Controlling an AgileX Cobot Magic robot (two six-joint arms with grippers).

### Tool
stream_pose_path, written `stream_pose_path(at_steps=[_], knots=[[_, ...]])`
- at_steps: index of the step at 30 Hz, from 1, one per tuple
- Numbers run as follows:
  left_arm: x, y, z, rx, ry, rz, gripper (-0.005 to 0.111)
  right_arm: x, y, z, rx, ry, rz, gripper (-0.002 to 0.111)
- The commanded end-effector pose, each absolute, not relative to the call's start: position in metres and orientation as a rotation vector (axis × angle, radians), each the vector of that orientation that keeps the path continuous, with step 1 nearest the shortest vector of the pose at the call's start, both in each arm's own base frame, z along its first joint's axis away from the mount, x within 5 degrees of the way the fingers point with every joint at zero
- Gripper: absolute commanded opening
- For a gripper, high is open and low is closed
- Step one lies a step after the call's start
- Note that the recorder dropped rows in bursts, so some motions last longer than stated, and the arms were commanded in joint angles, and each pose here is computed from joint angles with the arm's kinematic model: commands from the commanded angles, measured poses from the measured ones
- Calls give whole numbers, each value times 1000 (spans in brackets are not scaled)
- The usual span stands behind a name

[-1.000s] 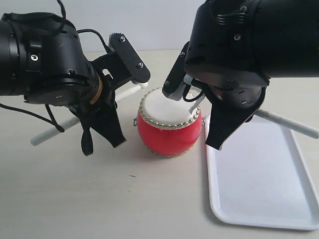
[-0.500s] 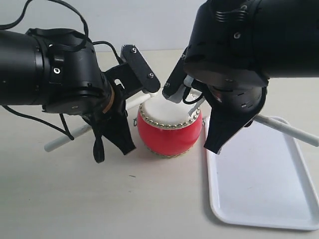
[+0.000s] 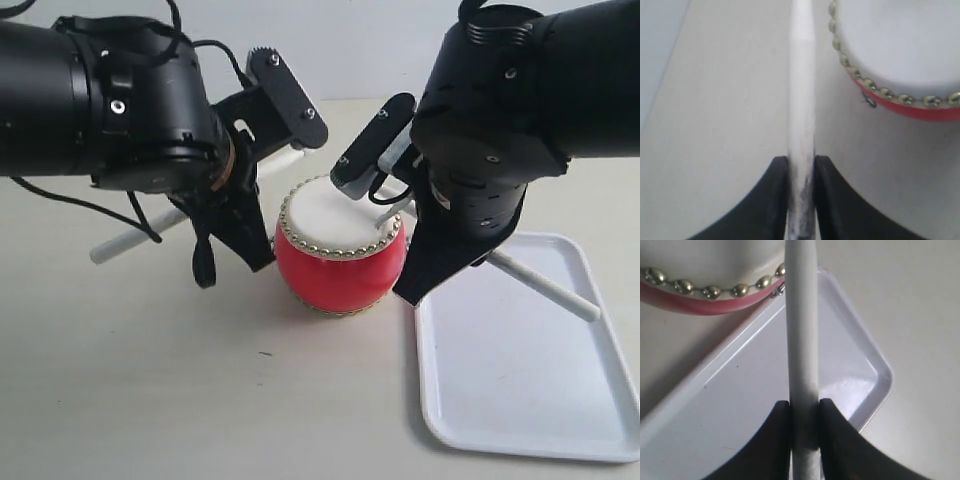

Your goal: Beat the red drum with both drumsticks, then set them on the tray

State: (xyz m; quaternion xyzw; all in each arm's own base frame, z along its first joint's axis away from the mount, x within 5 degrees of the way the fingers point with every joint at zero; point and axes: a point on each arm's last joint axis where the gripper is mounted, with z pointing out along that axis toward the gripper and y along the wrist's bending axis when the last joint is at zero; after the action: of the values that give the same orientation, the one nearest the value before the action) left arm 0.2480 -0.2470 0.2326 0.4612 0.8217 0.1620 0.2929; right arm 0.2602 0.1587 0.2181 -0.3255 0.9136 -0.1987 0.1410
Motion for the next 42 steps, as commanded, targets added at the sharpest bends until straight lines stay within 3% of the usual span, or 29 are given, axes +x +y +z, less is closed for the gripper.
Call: stream_pose_path(at_steps=[1, 5, 10, 14, 17, 27, 31, 36, 42], knots=[[253, -250, 256, 1183, 2186, 485, 0, 258, 155, 229, -917, 2607, -550, 0], [250, -252, 247, 1260, 2243, 481, 0, 257, 153, 235, -889, 2589, -550, 0], [248, -264, 197, 1378, 2412, 452, 0, 254, 150, 245, -867, 2571, -536, 0], [249, -265, 179, 1383, 2463, 496, 0, 252, 148, 252, -848, 2554, -517, 0], [254, -265, 192, 1284, 2423, 492, 0, 251, 150, 250, -841, 2568, -483, 0], [242, -240, 293, 1070, 2247, 400, 0, 254, 161, 206, -1027, 2735, -522, 0], [235, -227, 313, 1024, 2239, 403, 0, 257, 163, 197, -1042, 2756, -542, 0], [234, -225, 303, 1069, 2267, 453, 0, 256, 161, 212, -1009, 2718, -520, 0], [243, -240, 252, 1213, 2345, 538, 0, 246, 150, 258, -875, 2597, -460, 0]])
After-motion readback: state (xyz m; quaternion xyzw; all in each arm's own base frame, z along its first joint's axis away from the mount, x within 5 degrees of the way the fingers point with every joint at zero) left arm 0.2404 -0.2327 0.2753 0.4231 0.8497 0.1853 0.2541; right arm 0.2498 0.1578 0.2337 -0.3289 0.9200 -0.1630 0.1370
